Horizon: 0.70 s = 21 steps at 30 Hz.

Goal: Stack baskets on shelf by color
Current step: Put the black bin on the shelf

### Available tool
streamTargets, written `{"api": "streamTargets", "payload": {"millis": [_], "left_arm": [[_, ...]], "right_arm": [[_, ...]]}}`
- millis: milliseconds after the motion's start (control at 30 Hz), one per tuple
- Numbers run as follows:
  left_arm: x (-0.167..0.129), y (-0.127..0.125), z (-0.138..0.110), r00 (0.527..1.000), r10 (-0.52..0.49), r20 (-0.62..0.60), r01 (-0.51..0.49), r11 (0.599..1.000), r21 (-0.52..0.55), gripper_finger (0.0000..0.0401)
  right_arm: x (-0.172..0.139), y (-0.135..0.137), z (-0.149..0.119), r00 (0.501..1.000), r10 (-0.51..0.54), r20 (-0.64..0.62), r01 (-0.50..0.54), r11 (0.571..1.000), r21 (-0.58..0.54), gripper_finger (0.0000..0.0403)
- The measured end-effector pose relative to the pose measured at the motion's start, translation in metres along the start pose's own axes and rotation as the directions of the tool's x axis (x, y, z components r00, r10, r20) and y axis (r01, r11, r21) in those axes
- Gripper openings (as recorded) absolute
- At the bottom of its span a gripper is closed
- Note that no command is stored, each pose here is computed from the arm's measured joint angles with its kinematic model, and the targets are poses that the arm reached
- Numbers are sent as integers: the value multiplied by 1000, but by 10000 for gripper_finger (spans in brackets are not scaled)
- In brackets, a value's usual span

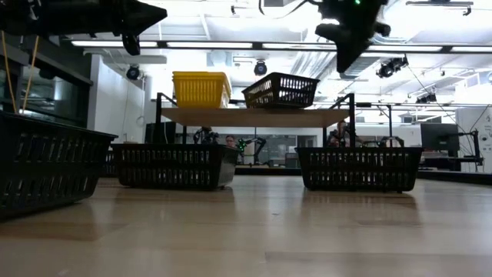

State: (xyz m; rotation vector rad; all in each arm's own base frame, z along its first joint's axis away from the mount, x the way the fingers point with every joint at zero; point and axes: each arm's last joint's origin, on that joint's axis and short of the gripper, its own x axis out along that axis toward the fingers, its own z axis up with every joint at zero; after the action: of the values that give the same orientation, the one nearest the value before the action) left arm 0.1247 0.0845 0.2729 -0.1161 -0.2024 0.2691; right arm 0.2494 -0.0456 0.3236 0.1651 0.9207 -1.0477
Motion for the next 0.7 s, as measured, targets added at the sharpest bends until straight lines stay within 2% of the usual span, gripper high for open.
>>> {"api": "streamTargets", "payload": {"millis": [233, 467, 700], "left_arm": [[0, 1, -3, 1000, 7, -30, -7, 1000, -12, 0], [0, 1, -3, 999, 7, -31, -8, 1000, -13, 0], [0, 1, -3, 999, 7, -31, -8, 1000, -12, 0]], "right_arm": [[25, 3, -21, 990, 141, 3, -141, 989, 53, 6], [35, 9, -15, 977, 212, 19, -212, 976, 48, 1], [40, 21, -10, 939, 343, 6, -343, 937, 74, 0]]}}
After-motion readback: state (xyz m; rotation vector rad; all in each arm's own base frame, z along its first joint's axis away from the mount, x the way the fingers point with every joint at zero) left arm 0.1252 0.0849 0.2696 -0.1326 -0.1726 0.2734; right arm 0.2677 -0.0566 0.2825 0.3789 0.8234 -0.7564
